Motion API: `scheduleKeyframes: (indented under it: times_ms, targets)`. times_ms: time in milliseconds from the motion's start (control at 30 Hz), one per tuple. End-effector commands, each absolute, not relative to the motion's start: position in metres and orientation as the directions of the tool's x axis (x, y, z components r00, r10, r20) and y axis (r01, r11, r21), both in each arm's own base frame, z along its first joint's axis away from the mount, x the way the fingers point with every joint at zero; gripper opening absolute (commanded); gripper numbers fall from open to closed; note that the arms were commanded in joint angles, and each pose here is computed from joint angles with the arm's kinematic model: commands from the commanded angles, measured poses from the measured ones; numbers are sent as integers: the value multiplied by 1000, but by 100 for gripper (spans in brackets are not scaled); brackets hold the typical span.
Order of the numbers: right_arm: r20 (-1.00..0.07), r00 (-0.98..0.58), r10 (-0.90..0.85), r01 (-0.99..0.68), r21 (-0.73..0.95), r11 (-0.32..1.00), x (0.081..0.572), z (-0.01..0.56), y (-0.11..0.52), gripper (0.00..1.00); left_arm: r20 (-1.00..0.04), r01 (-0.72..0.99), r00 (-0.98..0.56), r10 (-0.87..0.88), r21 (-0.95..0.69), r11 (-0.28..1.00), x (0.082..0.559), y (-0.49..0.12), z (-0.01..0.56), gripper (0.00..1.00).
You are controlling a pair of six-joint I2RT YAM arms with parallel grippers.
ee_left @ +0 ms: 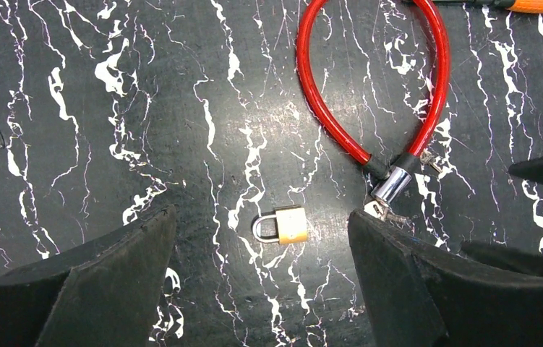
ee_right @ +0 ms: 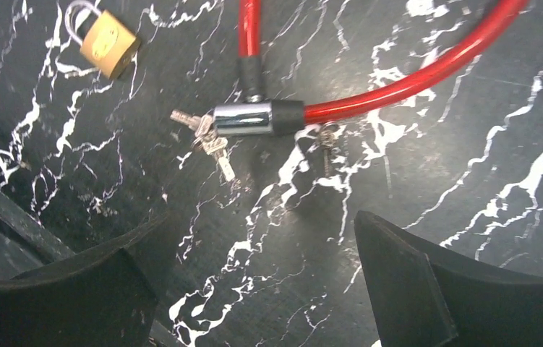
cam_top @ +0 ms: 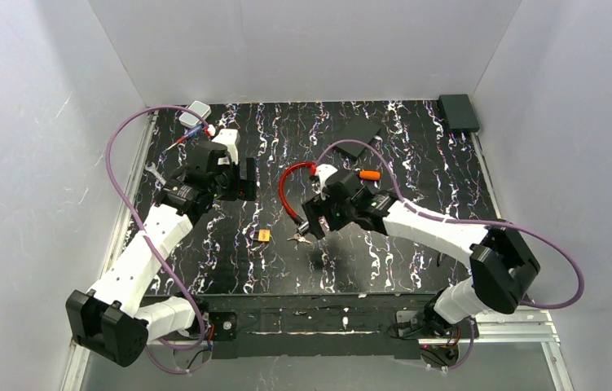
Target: Unlock with the key
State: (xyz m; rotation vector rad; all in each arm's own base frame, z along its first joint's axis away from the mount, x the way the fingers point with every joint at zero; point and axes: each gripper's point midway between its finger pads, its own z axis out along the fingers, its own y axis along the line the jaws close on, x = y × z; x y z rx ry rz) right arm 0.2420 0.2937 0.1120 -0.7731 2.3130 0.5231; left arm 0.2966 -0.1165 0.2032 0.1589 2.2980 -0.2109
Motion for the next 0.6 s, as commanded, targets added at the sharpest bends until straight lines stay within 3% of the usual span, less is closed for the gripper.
scheduleKeyframes:
  times_ms: [0,100,233,567]
  targets:
    - [-705,-582,-404,-649,104,754,244,125,313,98,-762,176,-646,55,-79,981,293,-111,215,87]
    - [-702,-667,-250,-472,139,870,249,119,315,98,-763,174,-644,54,-78,982,293,-110,215,87]
    - [-651,-757,-62,-302,264,916,241,101,326,97,-759,175,-649,49,-87,981,293,-112,215,86]
    - [-612,-782,117,-72,275,959,254,85,334,98,-758,180,-651,45,-96,979,292,-114,216,86]
